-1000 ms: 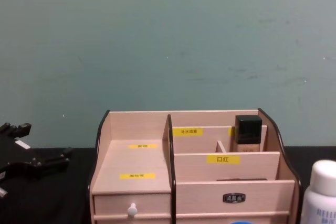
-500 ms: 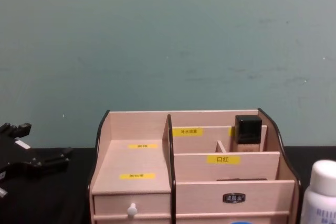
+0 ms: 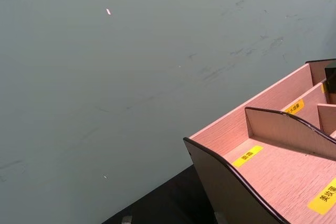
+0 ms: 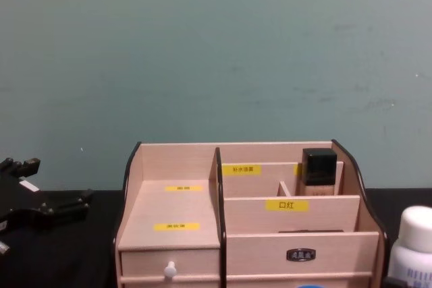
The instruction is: Pick up the facial cleanser and watermelon frost from the table and place them into the tiered storage box.
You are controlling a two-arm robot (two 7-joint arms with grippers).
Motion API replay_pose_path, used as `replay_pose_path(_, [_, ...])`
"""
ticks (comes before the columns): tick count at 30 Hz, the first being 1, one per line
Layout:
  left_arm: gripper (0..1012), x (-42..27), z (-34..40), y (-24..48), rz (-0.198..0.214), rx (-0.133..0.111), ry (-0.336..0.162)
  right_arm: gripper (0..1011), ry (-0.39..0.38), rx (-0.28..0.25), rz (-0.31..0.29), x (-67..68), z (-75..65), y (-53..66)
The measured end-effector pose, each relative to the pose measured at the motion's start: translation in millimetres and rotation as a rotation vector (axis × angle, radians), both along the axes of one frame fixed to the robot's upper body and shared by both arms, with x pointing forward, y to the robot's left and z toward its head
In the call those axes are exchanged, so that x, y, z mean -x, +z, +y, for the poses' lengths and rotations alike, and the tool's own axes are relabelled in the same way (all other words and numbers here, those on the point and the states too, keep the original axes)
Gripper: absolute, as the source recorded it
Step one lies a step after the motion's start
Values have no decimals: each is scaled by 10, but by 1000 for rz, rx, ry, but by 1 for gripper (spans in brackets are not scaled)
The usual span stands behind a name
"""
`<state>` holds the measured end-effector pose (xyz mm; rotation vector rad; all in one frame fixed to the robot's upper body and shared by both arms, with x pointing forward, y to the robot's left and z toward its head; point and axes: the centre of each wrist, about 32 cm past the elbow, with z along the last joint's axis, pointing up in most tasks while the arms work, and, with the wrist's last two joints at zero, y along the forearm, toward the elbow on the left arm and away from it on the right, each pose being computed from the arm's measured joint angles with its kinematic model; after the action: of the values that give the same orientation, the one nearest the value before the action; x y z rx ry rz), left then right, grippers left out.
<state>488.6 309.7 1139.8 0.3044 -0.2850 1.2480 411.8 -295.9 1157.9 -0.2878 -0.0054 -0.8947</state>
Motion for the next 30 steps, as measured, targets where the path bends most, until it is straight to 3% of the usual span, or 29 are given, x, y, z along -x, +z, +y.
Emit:
replay_pose_path(15, [1010,0,0,0,0,0,0,1002,16,-33,-6,-136,48,-71])
replay_pose_path(25, [1010,0,0,0,0,0,0,1002,17,-31,-6,-132,44,-70])
replay_pose_path(30, [1010,0,0,0,0,0,0,925,17,-30,-6,-131,43,-68])
